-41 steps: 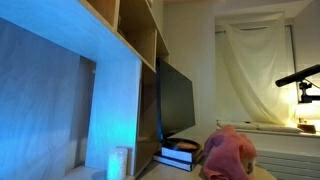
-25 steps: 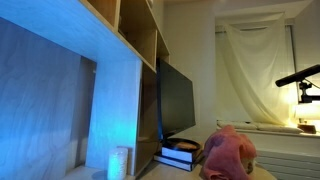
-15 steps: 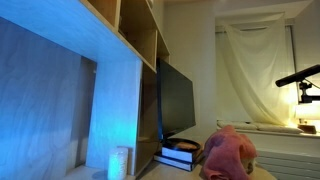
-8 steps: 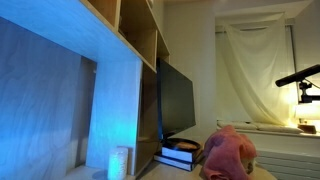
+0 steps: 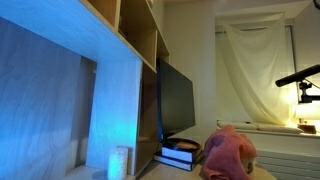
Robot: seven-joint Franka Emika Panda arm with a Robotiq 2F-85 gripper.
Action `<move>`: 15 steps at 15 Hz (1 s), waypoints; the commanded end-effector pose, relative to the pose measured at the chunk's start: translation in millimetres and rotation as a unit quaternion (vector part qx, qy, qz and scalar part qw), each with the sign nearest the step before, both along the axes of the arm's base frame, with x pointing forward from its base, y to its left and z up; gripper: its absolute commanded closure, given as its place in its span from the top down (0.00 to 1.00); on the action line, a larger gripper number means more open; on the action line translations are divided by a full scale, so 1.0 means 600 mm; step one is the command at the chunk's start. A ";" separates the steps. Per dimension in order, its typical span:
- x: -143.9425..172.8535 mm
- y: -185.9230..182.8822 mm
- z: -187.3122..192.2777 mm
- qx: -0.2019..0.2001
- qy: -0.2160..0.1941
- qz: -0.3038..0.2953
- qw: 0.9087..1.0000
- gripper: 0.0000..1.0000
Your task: Pick up the blue nail polish and place it upright
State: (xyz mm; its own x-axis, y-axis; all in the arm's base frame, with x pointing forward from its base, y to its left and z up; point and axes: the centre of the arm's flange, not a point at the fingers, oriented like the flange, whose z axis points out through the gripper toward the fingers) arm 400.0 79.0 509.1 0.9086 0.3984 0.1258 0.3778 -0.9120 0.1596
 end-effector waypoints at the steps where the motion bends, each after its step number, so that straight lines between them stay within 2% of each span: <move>1: 0.031 0.044 -0.040 -0.001 0.012 0.034 0.999 1.00; 7: 0.089 0.115 -0.119 -0.003 0.038 0.090 0.995 1.00; 15: 0.164 0.157 -0.198 -0.004 0.082 0.129 0.988 1.00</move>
